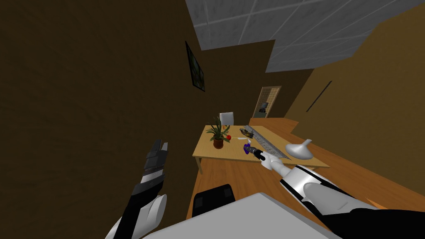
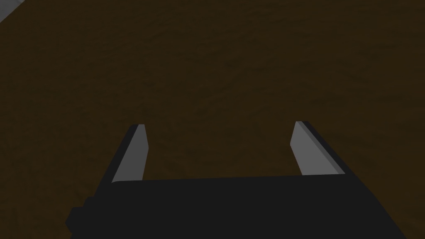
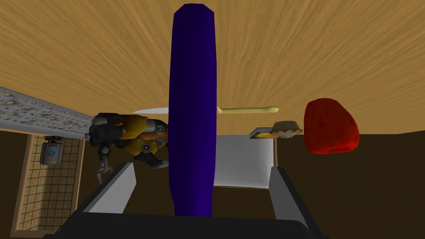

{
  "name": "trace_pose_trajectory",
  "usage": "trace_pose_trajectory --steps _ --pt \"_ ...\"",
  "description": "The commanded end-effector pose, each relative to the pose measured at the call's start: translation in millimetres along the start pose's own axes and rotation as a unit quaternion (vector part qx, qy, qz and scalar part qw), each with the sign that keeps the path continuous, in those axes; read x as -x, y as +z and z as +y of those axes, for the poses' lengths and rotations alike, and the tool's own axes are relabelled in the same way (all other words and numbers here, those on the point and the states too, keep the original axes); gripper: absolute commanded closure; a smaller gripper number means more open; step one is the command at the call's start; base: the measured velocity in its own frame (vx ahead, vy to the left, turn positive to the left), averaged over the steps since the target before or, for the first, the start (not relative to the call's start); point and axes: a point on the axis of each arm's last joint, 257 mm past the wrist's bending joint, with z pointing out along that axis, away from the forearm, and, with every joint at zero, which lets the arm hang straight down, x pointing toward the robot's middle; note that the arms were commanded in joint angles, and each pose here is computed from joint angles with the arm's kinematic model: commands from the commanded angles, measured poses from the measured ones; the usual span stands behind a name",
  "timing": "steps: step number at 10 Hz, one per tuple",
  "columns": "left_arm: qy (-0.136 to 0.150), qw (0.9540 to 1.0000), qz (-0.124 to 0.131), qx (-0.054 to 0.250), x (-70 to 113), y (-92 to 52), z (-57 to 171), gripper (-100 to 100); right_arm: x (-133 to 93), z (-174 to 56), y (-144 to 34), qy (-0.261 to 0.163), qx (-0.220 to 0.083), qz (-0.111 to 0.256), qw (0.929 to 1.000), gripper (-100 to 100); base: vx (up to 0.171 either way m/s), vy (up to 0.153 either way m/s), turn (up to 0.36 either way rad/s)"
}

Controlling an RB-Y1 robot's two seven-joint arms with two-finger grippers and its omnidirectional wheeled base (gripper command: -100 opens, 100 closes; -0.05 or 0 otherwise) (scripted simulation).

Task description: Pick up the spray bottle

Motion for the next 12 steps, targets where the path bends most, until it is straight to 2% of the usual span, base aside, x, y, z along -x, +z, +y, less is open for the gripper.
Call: trace_pose_trajectory --steps 1,2,5,6,10,11,12 --pt "0.0 1.0 0.0 0.0 0.0 0.0 0.0 0 7.3 6.4 5.6 -0.012 0.006 0.005 0.9999 -100 -0.022 0.001 -0.12" --pt "0.0 1.0 0.0 0.0 0.0 0.0 0.0 0 23.8 10.8 10.5 -0.011 0.006 -0.004 0.9999 -100 -0.021 0.007 -0.103" --pt "0.0 1.0 0.0 0.0 0.0 0.0 0.0 0 22.9 10.7 10.6 -0.012 0.007 -0.004 0.9999 -100 -0.003 0.004 0.004" --pt "0.0 1.0 0.0 0.0 0.0 0.0 0.0 0 23.2 10.6 10.7 -0.011 0.007 -0.004 0.9999 100 0.0 0.0 0.0" --pt "0.0 1.0 0.0 0.0 0.0 0.0 0.0 0 23.2 10.5 10.6 -0.012 0.007 -0.004 0.9999 100 0.0 0.0 0.0" --pt "0.0 1.0 0.0 0.0 0.0 0.0 0.0 0 23.2 10.5 10.6 -0.012 0.007 -0.004 0.9999 0 0.0 0.0 0.0" --pt "0.0 1.0 0.0 0.0 0.0 0.0 0.0 0 14.9 -7.6 4.0 0.003 -0.014 -0.004 0.9999 100 0.022 -0.007 0.167"
